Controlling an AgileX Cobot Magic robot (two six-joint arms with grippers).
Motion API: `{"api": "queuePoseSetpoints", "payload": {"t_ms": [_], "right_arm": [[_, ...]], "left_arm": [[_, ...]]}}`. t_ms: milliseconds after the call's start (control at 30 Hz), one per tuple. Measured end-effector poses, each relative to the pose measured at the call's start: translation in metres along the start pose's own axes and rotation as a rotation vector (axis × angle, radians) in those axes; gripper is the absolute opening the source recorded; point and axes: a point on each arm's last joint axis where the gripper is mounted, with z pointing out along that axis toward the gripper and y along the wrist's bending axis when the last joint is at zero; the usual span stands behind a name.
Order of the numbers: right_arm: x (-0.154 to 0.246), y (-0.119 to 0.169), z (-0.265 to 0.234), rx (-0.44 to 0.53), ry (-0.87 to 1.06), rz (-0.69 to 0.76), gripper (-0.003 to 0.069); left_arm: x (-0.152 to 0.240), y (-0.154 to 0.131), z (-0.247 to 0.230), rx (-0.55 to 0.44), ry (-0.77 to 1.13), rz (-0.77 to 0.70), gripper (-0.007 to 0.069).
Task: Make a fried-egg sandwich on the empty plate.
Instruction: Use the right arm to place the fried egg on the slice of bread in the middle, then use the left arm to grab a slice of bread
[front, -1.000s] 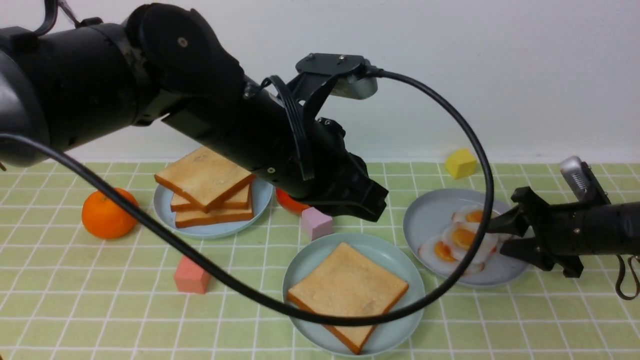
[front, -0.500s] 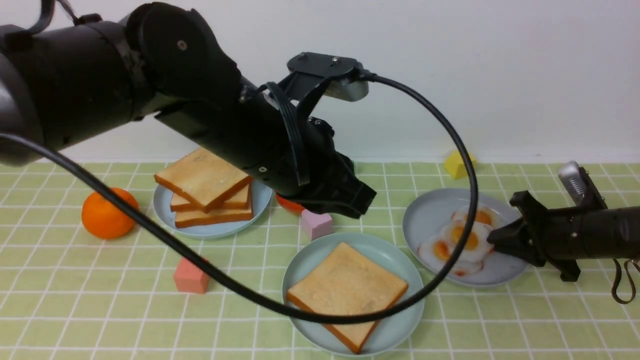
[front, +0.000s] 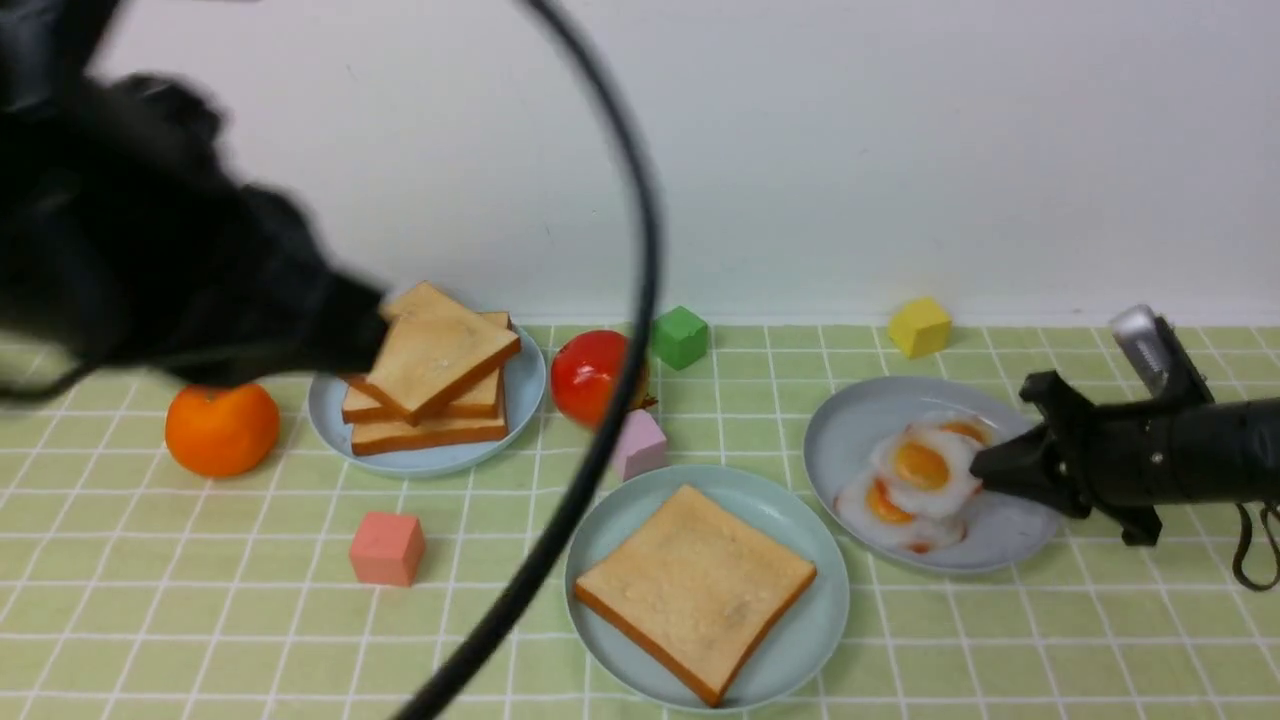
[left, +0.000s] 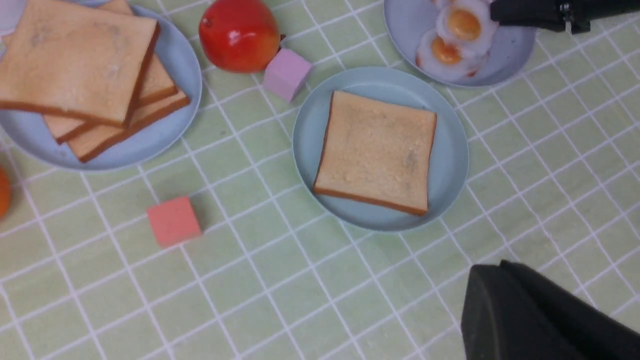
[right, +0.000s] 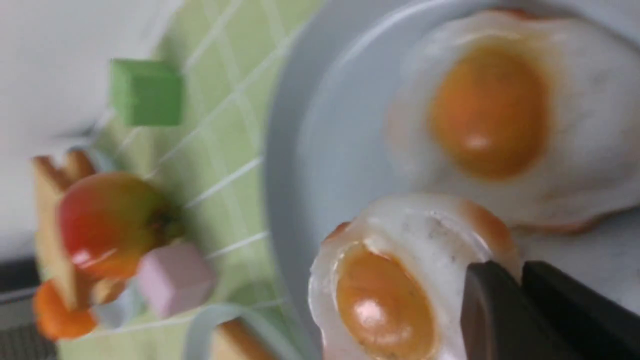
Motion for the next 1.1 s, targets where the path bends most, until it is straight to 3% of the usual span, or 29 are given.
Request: {"api": "queuePoseSetpoints", "payload": {"t_ms": [200,333,533,767,1000,1100], "right_arm": [[0.033,0.068,-0.002,-0.155,0.097,-0.158,0.0067],[0.068,0.097,0.018,-0.182,0.188,-0.241,0.0067],[0.104,0.107,0.048,-0.132,0.251,-0.292,0.0067],[0.115,0.087,0.076,-0.011,0.24,-0.271,0.0092],[0.11,0.098,0.063,-0.031,0.206,-0.381,0.0307],[0.107,0.123,0.037,-0.081,0.192,-0.522,0.0435]], "left_arm": [[0.059,0.005,-0.007,0.021,0.019,-0.069,-0.0013],[0.087,0.01,-0.003,0.02,0.016,-0.079,-0.0013],[0.096,0.011,-0.002,0.021,0.006,-0.088,-0.0013],[0.096,0.011,-0.001,0.021,-0.002,-0.089,-0.001],[0.095,0.011,-0.001,0.023,-0.006,-0.126,-0.0001],[0.09,0.011,-0.001,0.03,-0.061,-0.145,0.0002]]}}
